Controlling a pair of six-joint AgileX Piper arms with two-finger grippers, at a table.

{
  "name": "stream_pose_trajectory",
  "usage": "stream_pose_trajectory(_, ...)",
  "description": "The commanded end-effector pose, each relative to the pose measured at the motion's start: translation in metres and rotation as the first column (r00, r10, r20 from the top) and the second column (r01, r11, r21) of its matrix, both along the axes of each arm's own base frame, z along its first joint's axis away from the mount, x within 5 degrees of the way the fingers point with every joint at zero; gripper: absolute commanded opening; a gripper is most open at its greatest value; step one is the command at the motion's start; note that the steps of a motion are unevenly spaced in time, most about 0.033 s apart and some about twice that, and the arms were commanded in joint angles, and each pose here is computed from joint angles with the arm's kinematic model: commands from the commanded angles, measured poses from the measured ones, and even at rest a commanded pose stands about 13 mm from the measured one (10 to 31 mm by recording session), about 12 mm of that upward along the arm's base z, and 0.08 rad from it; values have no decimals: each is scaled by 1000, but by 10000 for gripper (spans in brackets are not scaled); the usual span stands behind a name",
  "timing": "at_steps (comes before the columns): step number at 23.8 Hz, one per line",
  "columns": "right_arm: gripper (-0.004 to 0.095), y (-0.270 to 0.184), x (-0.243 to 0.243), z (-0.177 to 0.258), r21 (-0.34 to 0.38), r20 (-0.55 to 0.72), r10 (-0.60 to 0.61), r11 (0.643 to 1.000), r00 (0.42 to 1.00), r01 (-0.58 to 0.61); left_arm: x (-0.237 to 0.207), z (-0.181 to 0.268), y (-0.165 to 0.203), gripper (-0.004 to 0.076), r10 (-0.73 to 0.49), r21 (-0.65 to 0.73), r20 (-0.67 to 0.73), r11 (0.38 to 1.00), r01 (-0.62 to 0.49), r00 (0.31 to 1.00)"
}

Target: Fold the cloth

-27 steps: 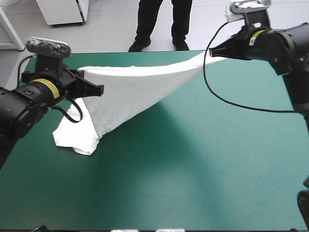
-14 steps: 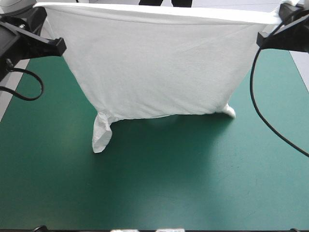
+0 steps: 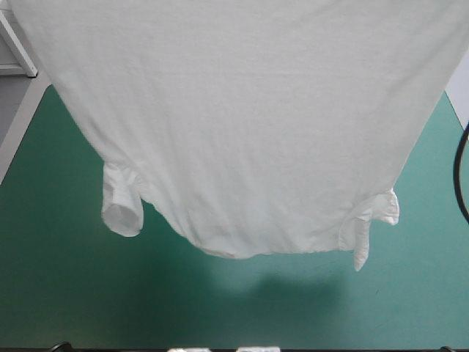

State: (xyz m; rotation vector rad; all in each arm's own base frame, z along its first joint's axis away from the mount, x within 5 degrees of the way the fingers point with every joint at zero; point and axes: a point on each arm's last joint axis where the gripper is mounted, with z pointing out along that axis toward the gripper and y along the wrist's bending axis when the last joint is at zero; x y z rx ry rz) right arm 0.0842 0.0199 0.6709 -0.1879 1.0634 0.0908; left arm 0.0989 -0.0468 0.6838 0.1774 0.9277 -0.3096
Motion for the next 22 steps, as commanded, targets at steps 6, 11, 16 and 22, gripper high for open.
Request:
stream_pose_trajectory(6, -15, 7, 27, 1, -21, -33, -31, 999, 999, 30, 24, 0, -17, -10, 47, 73, 18, 996, -48, 999)
stream_pose_trajectory(11, -15, 29, 114, -11, -18, 1, -114, 993, 993, 114, 97, -20, -54, -10, 224, 158, 7, 962, -222, 975)
stream_pose_trajectory(16, -15, 44, 152, -16, -34, 113, -124, 991, 986, 129, 138, -21, -51, -10, 247, 80, 54, 965, -251, 968)
stream_pose_trajectory(22, -15, 49, 167, -15, -20, 173, -127, 991, 977, 132, 161, -14, -46, -10, 179, 27, 183, 982, -187, 967)
